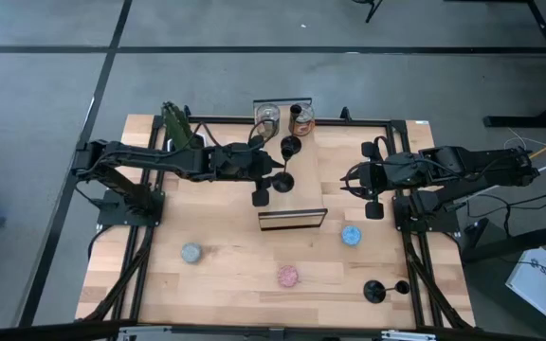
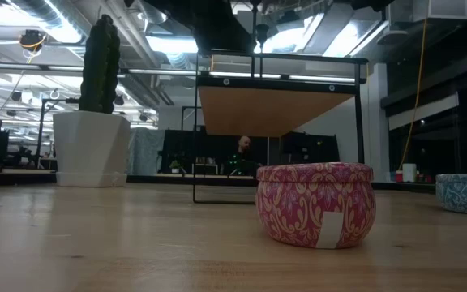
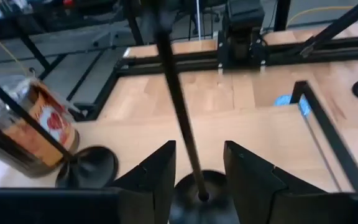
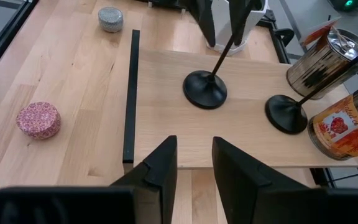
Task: Pick & Place candle stick holders
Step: Adjust the candle holders on the shelf
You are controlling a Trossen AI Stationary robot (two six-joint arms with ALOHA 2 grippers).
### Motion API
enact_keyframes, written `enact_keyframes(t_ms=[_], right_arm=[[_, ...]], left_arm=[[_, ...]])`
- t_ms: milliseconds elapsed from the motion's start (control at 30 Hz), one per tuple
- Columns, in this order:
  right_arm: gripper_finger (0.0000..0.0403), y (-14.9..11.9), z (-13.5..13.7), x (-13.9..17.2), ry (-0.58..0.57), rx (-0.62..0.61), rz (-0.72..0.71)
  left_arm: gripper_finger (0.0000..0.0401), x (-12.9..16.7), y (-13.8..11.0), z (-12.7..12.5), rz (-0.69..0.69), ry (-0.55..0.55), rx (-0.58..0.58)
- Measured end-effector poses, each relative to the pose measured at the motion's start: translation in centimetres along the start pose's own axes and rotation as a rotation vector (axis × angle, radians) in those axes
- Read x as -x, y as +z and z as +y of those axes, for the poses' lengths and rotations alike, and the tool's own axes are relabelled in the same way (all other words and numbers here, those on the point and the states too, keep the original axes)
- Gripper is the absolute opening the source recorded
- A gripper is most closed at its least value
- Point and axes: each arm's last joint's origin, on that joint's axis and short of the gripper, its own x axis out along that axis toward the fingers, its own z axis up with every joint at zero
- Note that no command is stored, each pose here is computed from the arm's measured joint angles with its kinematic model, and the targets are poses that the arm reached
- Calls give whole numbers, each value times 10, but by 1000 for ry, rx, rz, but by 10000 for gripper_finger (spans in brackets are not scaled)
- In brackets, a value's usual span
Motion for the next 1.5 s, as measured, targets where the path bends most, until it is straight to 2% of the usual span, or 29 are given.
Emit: enact_keyframes(t_ms=[167,367,500,733,833,1000,1100,1267,1500], right_arm=[[103,0,0,0,0,0,0],[103,0,0,0,0,0,0],[103,0,0,0,0,0,0],[103,0,0,0,0,0,0],[103,0,0,0,0,0,0],[103,0,0,0,0,0,0],[103,0,0,0,0,0,0],[103,0,0,0,0,0,0],[103,0,0,0,0,0,0]], left_arm=[[140,-9,-5,-4,8,-77,0],[129,-13,-6,-4,4,-66,2],[98,-13,-5,-3,-1,-62,19],[14,-13,-6,2,5,-48,38],[13,-14,-7,4,11,-6,60],[10,-14,-8,12,27,153,62],[8,-14,-9,20,32,204,97],[8,-15,-13,38,46,259,195],[8,-12,-18,49,82,282,249]])
